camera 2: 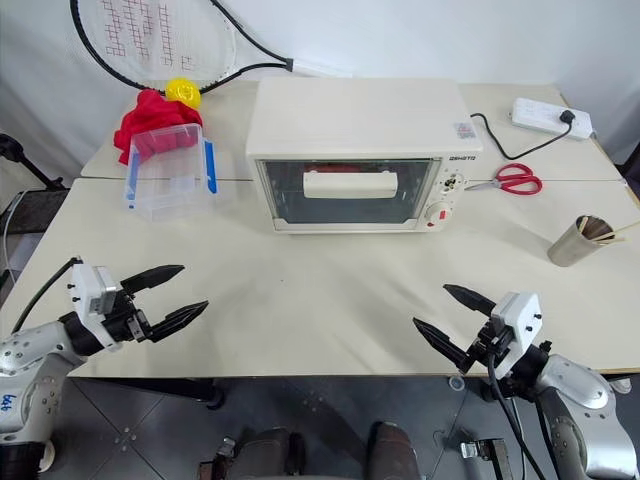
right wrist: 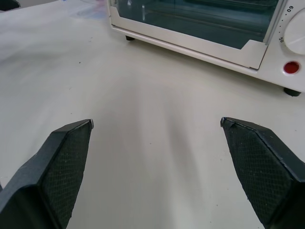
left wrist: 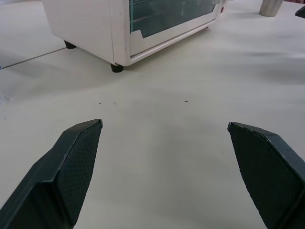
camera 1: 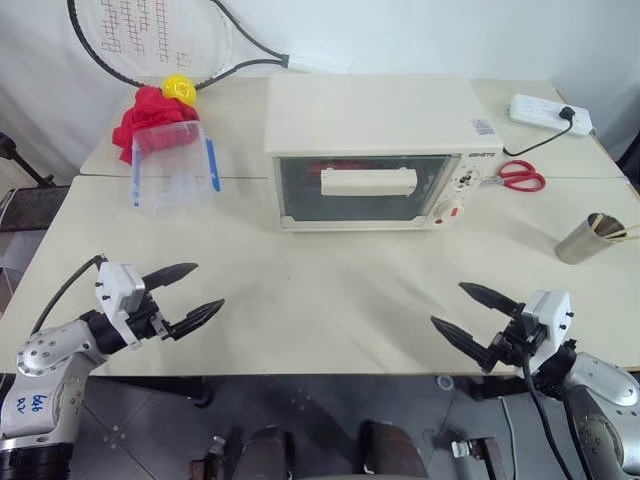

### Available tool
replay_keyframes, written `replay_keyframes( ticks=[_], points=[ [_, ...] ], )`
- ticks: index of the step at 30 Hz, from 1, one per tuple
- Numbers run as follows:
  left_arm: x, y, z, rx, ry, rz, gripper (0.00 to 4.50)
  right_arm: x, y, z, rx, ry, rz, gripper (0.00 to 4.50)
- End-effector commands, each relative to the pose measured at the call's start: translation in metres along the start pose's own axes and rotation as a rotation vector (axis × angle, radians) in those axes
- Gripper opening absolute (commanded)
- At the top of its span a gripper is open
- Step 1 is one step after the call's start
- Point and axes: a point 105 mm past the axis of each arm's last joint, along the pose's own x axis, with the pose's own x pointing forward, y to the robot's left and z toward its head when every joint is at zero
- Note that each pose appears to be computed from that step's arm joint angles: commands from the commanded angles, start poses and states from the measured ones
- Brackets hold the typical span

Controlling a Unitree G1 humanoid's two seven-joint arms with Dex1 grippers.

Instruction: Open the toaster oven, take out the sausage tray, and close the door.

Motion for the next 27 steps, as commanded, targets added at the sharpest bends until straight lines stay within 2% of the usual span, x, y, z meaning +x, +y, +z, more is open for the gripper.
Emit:
replay_keyframes(
  ticks=[1,3,4,8,15,22,27],
  points=[
    [0.002,-0.011,0.003,-0.011,0.039,-0.066,4.48,-0.003,-0.002,0.007,-0.034,-0.022,-0.004,4.50],
    [0.003,-0.001,0.026,-0.045,-0.121,-0.011,4.48,0.005,-0.002,0.019,-0.020,-0.072,0.018,4.50],
    [0.002,0.002,0.034,-0.039,-0.171,0.008,4.48,0.008,-0.002,0.024,-0.014,-0.088,0.026,4.50],
    [-0.003,0.003,0.063,-0.209,-0.320,-0.083,4.48,0.029,-0.003,0.052,0.036,-0.179,0.074,4.50],
    [0.015,-0.010,0.080,-0.182,-0.317,-0.196,4.48,0.081,-0.013,0.093,0.088,-0.279,0.172,4.50],
    [0.021,-0.018,0.073,-0.200,-0.287,-0.227,4.48,0.107,-0.010,0.097,0.045,-0.276,0.264,4.50],
    [0.020,-0.019,0.070,-0.202,-0.269,-0.214,4.48,0.110,0.003,0.100,-0.004,-0.292,0.348,4.50]
  ],
)
